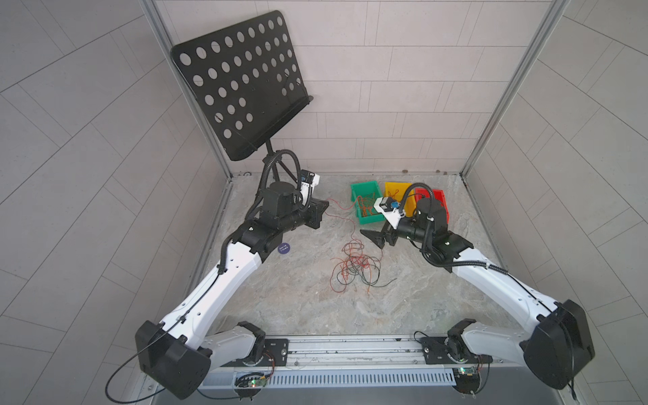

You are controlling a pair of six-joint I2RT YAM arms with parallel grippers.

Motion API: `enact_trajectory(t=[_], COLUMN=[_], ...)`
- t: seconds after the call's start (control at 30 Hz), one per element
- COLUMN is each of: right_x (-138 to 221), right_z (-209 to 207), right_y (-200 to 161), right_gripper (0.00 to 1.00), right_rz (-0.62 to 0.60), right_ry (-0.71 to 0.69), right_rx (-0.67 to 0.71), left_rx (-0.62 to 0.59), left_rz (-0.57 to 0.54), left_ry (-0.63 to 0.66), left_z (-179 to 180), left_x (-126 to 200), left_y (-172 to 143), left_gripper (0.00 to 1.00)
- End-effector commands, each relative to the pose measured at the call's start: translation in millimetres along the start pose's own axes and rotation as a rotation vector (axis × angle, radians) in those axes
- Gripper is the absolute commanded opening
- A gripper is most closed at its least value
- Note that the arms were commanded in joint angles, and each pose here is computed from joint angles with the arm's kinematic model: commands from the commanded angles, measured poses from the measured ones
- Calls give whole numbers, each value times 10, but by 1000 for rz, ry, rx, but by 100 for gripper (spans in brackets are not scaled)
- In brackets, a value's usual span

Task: Untangle and sort cables by color
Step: Untie the cable.

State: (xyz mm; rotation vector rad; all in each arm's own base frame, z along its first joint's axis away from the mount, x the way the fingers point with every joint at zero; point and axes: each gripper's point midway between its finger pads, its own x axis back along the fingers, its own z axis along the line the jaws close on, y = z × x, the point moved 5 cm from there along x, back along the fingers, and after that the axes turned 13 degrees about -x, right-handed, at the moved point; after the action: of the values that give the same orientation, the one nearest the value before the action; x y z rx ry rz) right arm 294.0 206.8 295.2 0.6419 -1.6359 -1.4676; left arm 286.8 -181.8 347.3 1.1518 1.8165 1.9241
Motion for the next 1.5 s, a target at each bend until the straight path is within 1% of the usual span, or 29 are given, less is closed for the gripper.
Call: enact_trajectory(t=[0.0,0.1,0.23,0.3,0.4,0.57,0.63,0.7,0.87,1.0,1.1,1.17,1.2,1.27,1.33,1.47], right_x=[29,66,202,281,355,302,260,165,-247,-590,-736,-804,-838,-883,-897,-879], right_z=[173,266,210,236,364,557,592,635,646,583,551,528,510,502,508,510], right_y=[335,362,343,370,444,532,579,616,552,386,248,117,52,-39,-73,-110], right_gripper=[100,100,100,100,100,100,100,100,100,100,100,98,95,86,72,32], right_rz=[-101,-52,15,16,-10,-43,-82,-99,-94,-28,13,35,46,72,91,111], right_ry=[109,113,-4,-21,-5,29,36,75,129,131,130,125,118,120,131,132], right_rx=[276,390,477,501,537,589,576,541,427,383,348,337,299,276,257,241], left_rx=[-37,-43,-41,-42,-39,-34,-33,-30,-22,-23,-19,-15,-13,-9,-10,-8], left_rz=[31,32,53,61,74,72,71,66,46,38,30,20,17,8,8,7], left_ry=[-19,-10,15,28,31,28,31,22,4,3,-8,-12,-17,-24,-25,-20], left_z=[-55,-56,-24,-6,8,12,13,-2,-24,-29,-41,-46,-51,-58,-59,-52], left_x=[114,146,147,139,108,88,91,92,98,108,105,105,99,95,95,90], left_y=[-17,-21,-62,-82,-112,-114,-111,-107,-83,-71,-61,-47,-52,-44,-45,-43], left_gripper=[0,0,0,0,0,0,0,0,0,0,0,0,0,0,0,0])
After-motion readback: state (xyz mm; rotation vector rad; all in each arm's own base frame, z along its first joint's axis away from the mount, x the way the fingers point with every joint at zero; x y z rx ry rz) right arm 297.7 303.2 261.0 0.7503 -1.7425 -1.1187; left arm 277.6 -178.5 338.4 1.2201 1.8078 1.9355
